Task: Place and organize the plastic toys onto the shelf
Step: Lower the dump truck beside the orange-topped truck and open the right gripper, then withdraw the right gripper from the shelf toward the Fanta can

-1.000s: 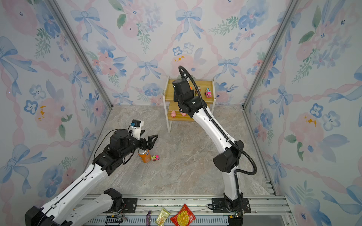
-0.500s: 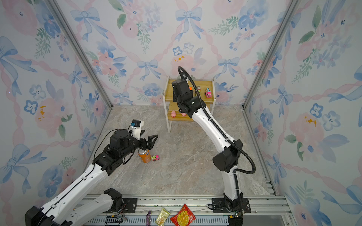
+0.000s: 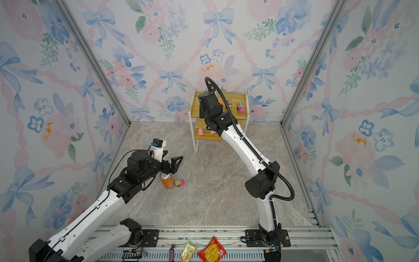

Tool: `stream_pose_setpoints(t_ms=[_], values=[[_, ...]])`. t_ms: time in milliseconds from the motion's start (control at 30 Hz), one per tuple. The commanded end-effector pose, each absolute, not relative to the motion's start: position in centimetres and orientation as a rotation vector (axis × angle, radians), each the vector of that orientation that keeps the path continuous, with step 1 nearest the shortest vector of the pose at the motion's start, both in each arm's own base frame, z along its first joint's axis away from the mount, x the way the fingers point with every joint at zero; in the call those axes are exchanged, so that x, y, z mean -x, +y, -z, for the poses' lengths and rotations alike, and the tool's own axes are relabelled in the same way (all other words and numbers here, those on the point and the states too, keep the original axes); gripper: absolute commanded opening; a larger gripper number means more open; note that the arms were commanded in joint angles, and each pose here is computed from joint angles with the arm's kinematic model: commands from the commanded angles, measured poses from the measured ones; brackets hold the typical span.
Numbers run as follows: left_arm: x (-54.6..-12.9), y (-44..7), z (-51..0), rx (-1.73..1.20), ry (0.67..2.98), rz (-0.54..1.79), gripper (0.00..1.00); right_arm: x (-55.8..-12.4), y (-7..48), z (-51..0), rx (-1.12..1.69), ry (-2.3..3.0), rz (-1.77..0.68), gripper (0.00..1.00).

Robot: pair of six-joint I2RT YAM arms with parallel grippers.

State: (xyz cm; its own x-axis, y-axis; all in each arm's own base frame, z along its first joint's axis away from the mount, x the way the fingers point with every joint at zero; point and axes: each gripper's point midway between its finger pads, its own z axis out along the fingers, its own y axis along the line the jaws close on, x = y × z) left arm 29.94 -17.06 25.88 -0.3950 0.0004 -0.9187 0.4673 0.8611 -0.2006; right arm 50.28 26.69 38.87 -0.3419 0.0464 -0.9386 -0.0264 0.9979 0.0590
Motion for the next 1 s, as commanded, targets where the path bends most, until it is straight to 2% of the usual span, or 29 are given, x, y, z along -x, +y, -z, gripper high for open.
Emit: stream_pose_setpoints(t_ms=[0,267,533,733,967], values=[[-30.0,-17.0,-26.9,-0.334,1.895,0.543,0.98,-50.2,26.5,-40.8,-0.009,1.878,-0.083,0.43],[-30.2,-16.9,-26.7,-0.326,1.9,0.529,0.98,-48.5,26.5,-45.0,0.021,1.777,-0.113,0.51],[-30.5,-16.4,-26.5,-0.305,1.909,0.505,0.98,-44.2,26.3,-47.7,0.063,1.703,-0.166,0.63],[-30.8,-15.9,-26.2,-0.276,1.917,0.469,0.98,-39.5,25.3,-45.4,0.131,1.708,-0.186,0.71],[-31.6,-14.8,-25.2,-0.222,1.949,0.397,0.98,-33.8,25.6,-38.1,0.31,1.79,-0.292,0.8]])
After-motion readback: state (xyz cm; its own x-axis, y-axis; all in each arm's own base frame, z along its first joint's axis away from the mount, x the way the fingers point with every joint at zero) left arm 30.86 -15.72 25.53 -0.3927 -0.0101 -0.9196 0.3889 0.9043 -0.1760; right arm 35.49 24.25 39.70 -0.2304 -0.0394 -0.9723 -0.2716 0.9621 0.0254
